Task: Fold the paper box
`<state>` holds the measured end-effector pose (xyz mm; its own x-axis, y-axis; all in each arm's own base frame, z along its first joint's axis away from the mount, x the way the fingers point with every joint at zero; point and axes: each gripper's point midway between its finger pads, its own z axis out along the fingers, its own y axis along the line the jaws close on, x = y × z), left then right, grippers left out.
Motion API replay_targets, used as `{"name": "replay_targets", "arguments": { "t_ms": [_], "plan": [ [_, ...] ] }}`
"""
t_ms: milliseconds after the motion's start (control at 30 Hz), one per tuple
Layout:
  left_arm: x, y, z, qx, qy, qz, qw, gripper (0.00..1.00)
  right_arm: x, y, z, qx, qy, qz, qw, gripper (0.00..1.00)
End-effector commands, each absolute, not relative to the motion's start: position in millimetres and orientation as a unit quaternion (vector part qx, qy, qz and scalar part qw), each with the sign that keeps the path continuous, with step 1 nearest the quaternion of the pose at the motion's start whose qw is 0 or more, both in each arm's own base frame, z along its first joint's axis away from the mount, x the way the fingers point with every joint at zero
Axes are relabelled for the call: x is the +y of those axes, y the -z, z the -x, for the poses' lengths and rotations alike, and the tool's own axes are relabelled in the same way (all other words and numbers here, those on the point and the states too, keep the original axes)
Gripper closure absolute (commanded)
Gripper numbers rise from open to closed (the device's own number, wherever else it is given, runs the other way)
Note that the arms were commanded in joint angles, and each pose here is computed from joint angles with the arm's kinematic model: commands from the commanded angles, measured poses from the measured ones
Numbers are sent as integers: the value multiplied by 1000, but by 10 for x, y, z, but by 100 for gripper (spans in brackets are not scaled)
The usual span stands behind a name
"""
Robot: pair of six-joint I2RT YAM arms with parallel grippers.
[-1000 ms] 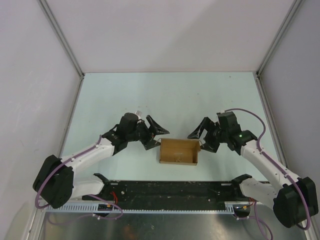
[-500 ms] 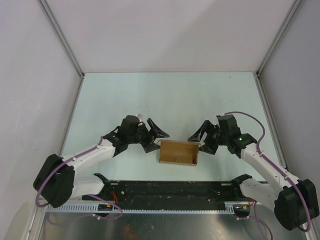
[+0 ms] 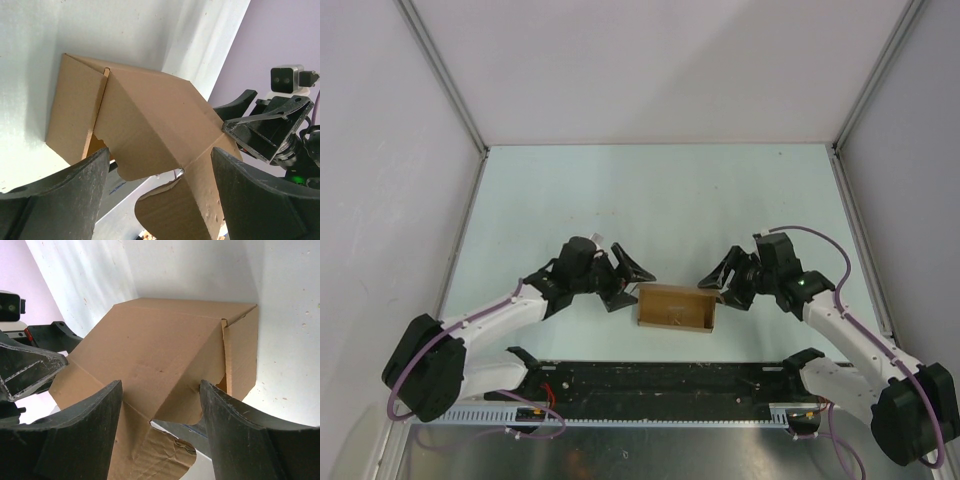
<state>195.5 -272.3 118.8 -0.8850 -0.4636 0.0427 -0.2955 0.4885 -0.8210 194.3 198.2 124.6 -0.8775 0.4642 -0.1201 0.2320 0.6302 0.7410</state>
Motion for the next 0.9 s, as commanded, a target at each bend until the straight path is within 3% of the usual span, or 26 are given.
{"name": "replay_targets", "arguments": {
  "t_ms": [0, 167, 567, 867],
  "plan": [
    [-2733, -1247, -1931, 853, 465, 218, 95, 13, 1982, -1247, -1918, 890, -383, -193, 156, 32],
    [-2738, -1257, -1929, 852, 466, 216, 96, 13, 1976, -1244, -1913, 890, -382, -193, 158, 36],
    [-2691, -1202, -1874, 854, 464, 216, 97, 26, 1933, -1181, -1877, 893, -371, -195, 161, 47],
    [-2649, -1129, -1825, 856, 459, 219, 95, 32, 1888, -1087, -1811, 898, -360, -196, 158, 49]
  ]
}}
